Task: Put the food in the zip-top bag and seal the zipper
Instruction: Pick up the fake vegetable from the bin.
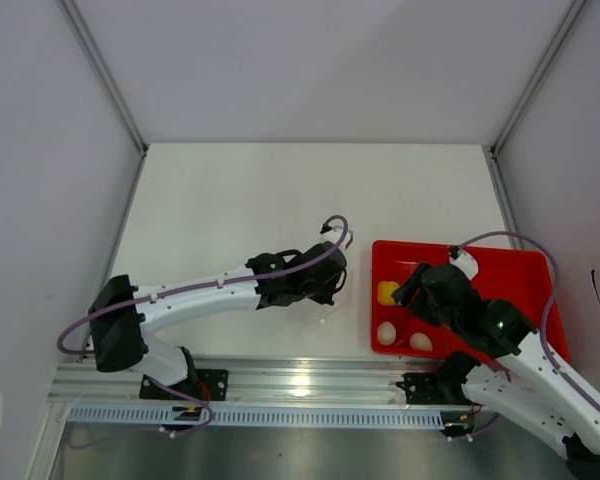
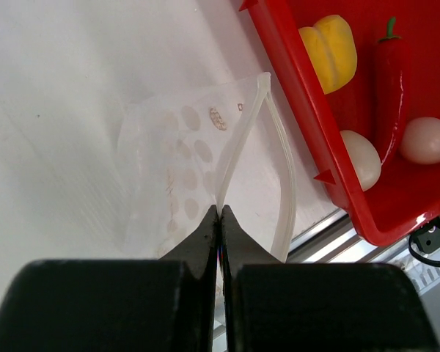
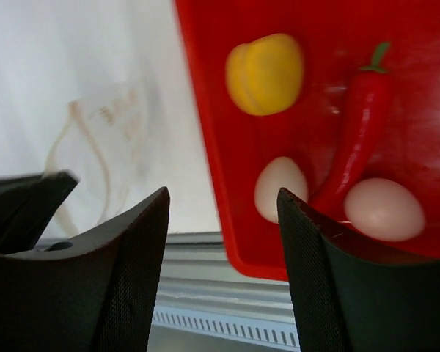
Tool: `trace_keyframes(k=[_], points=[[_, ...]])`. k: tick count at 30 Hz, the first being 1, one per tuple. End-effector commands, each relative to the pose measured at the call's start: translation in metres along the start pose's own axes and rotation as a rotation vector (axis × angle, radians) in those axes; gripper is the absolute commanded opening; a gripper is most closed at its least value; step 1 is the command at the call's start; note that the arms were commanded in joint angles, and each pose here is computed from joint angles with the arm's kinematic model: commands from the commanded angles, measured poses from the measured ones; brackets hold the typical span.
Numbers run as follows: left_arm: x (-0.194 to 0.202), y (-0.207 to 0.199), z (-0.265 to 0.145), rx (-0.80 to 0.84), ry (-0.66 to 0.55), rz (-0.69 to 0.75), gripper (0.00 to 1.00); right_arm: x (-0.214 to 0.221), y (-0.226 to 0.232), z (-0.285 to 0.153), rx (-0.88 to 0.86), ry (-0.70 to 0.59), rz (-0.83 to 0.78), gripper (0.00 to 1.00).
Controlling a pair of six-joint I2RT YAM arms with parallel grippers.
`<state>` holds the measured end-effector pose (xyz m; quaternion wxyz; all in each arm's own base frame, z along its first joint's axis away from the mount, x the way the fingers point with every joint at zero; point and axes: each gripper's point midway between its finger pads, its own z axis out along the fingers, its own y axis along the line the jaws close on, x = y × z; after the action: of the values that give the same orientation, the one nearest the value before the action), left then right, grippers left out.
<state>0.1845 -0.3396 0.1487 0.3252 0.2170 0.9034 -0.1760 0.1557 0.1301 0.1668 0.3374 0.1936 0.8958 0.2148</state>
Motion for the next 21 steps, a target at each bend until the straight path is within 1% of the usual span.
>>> trace_keyframes(k=[1,2,3,4,5,6,7,8,9,12,17,21], points=[[-0.010,-0.005,-0.005,0.041,-0.034,0.003,0.01,-0.014,-0.038,0.009,0.201,-0.054,0.044,0.63],[-0.008,-0.007,-0.005,0.051,-0.028,0.003,0.01,-0.018,-0.049,0.018,0.260,-0.044,0.077,0.64],[-0.008,-0.007,-0.005,0.057,-0.031,0.003,0.01,-0.016,-0.054,0.024,0.270,-0.018,0.063,0.64],[-0.004,-0.005,-0.005,0.055,-0.026,0.005,0.01,-0.014,-0.056,0.036,0.259,0.004,0.078,0.65],[-0.002,-0.004,-0.005,0.054,-0.021,0.006,0.01,-0.012,-0.060,0.043,0.269,0.049,0.126,0.66],[-0.002,-0.004,-0.005,0.057,-0.023,0.010,0.00,-0.012,-0.064,0.047,0.280,0.058,0.133,0.66],[-0.001,-0.004,-0.006,0.058,-0.019,0.014,0.00,-0.014,-0.067,0.048,0.301,0.059,0.127,0.67],[0.000,-0.004,-0.006,0.064,-0.014,0.016,0.01,-0.021,-0.076,0.048,0.352,0.025,0.121,0.67],[0.001,-0.005,-0.007,0.069,-0.015,0.024,0.01,-0.022,-0.084,0.049,0.401,0.026,0.118,0.68],[0.003,-0.002,-0.008,0.067,-0.014,0.040,0.01,-0.027,-0.087,0.056,0.427,0.015,0.111,0.69],[-0.001,-0.005,-0.010,0.084,-0.022,0.053,0.01,-0.014,-0.100,0.071,0.476,0.059,0.090,0.67],[0.001,-0.011,-0.009,0.116,-0.019,0.048,0.01,-0.005,-0.107,0.086,0.491,0.094,0.072,0.63]])
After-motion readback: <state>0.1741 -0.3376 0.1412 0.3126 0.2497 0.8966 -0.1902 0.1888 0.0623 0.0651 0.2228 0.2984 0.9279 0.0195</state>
